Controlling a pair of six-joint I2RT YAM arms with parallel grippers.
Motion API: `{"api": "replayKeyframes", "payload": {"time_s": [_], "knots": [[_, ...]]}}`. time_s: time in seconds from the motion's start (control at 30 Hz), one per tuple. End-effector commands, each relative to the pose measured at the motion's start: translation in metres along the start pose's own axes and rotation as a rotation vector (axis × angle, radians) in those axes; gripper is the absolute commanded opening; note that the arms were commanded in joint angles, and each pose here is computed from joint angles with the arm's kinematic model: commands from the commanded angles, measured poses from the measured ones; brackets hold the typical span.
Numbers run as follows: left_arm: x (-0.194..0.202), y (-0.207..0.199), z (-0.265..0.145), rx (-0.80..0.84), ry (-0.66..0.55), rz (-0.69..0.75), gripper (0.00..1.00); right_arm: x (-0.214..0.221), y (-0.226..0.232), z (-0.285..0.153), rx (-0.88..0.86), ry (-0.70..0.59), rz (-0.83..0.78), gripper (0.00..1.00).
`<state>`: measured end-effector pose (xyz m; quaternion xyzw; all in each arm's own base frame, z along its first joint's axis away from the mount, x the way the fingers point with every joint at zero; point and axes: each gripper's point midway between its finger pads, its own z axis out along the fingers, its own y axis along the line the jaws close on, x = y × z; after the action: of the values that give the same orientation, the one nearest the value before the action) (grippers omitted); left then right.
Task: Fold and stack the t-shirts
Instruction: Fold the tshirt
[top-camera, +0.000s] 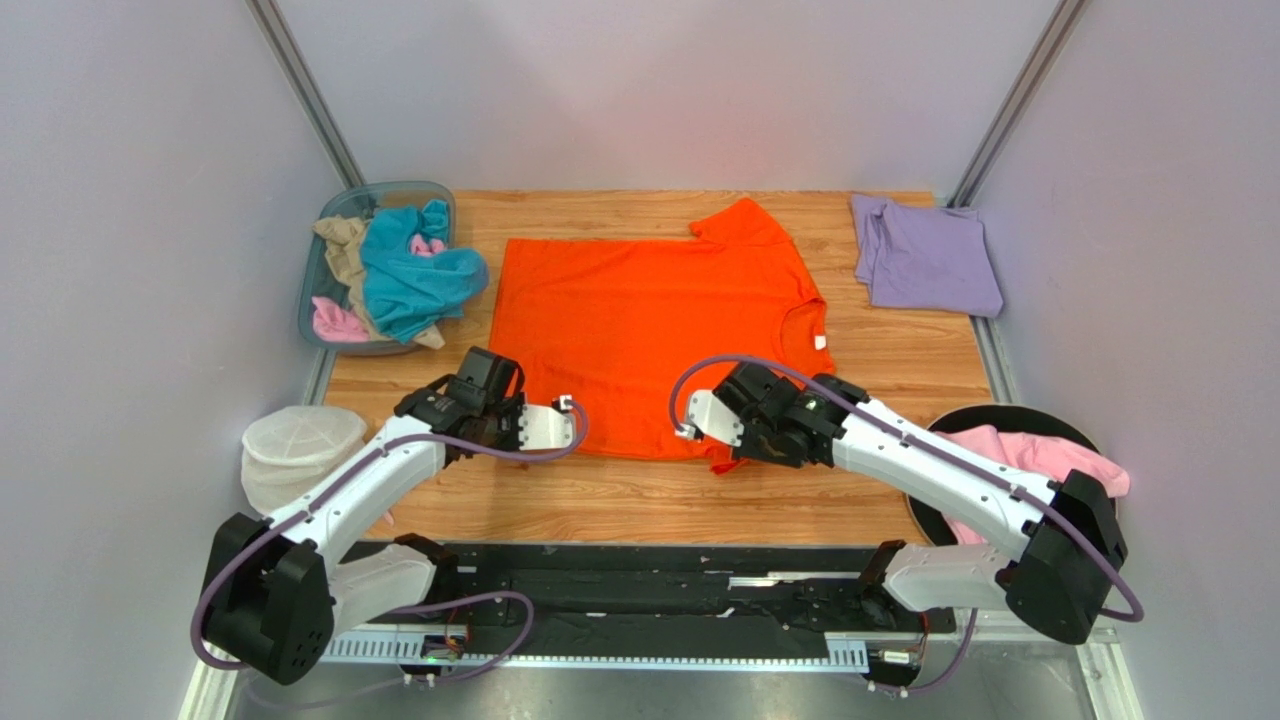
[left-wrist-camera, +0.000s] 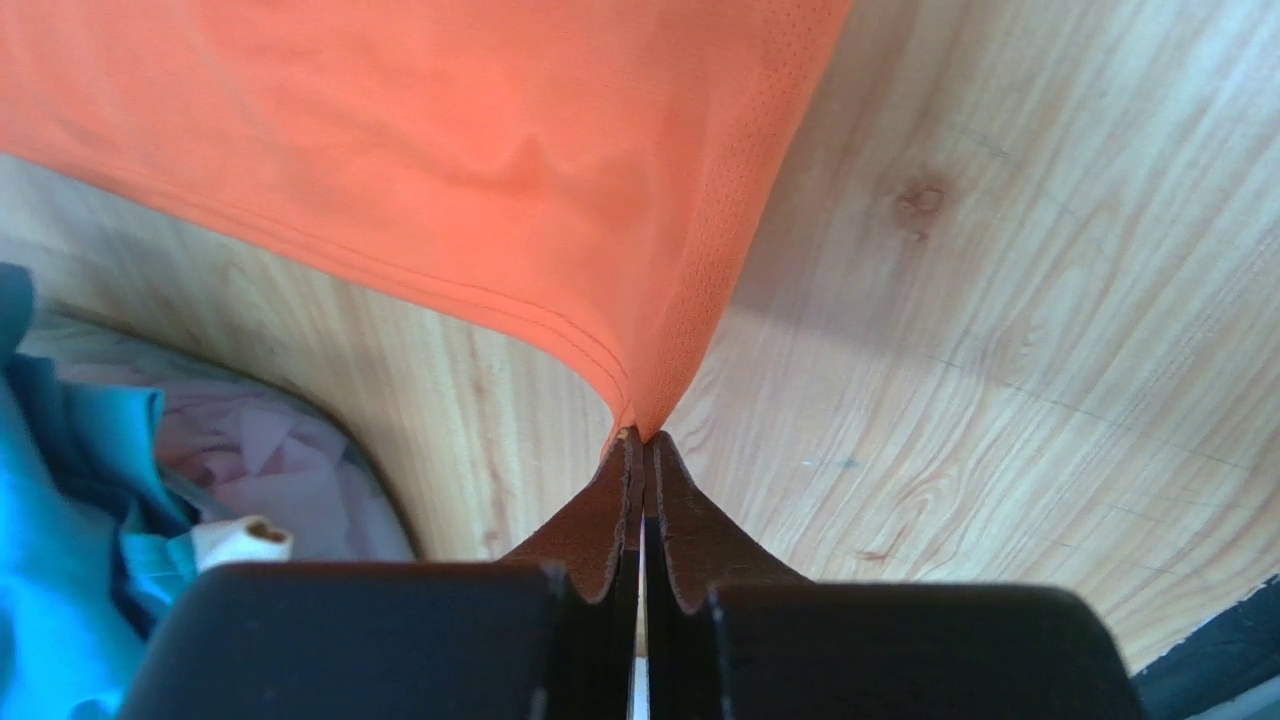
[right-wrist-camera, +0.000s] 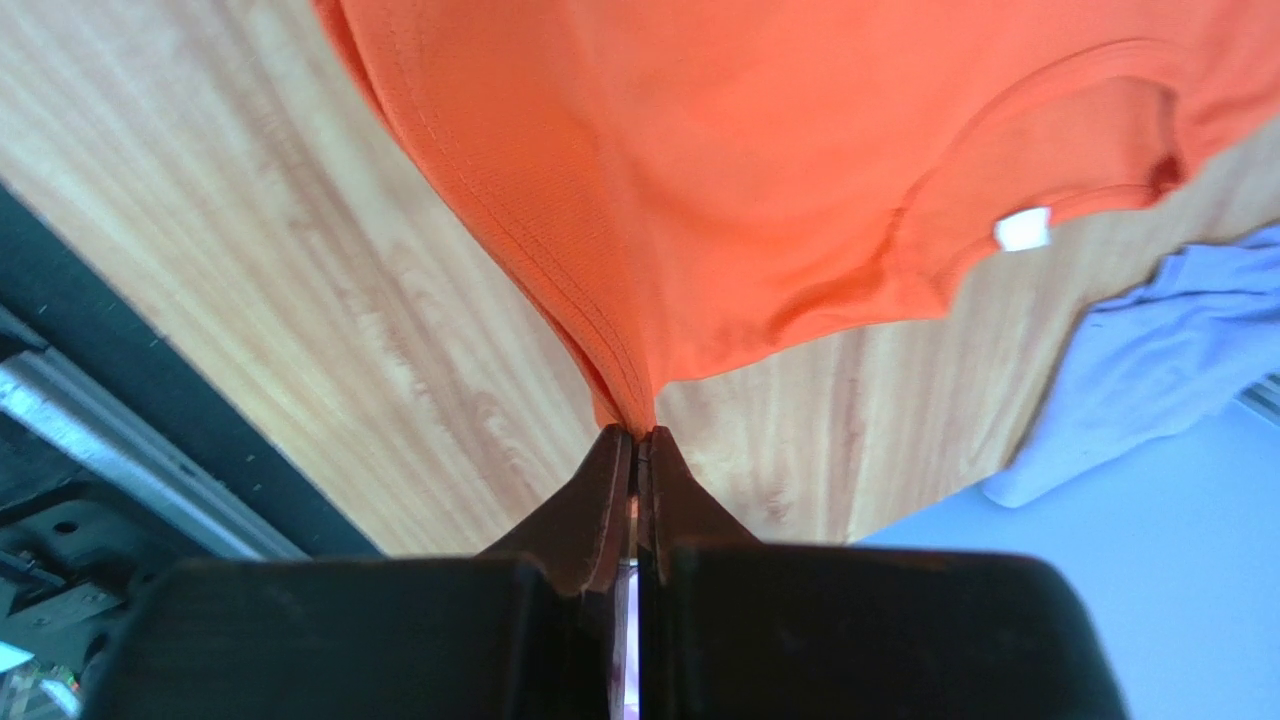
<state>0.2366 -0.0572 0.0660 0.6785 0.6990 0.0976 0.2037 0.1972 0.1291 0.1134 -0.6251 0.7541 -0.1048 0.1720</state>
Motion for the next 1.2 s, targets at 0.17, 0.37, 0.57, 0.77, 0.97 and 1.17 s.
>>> {"api": "replayKeyframes", "payload": {"time_s": [0.17,0.37,0.57,0.77,0.97,1.17], "knots": [[-0.018,0.044,-0.020,-0.113,-0.054,-0.017,0.00,-0.023,-0.075,-0.028,0.179,-0.080,0.050,0.00],[-0.014,0.075,-0.031,-0.181,-0.059,-0.046,0.00,-0.023,-0.110,-0.032,0.220,-0.085,0.085,0.00],[-0.012,0.104,-0.018,-0.168,-0.040,-0.066,0.00,-0.029,-0.140,-0.024,0.247,-0.076,0.090,0.00],[-0.014,0.125,0.003,-0.142,-0.017,-0.079,0.00,-0.040,-0.175,-0.008,0.262,-0.082,0.116,0.00],[-0.014,0.131,0.017,-0.124,-0.002,-0.081,0.00,-0.049,-0.203,0.018,0.267,-0.059,0.110,0.00],[-0.010,0.127,0.027,-0.110,0.017,-0.071,0.00,-0.059,-0.230,0.039,0.270,-0.049,0.117,0.00]]}}
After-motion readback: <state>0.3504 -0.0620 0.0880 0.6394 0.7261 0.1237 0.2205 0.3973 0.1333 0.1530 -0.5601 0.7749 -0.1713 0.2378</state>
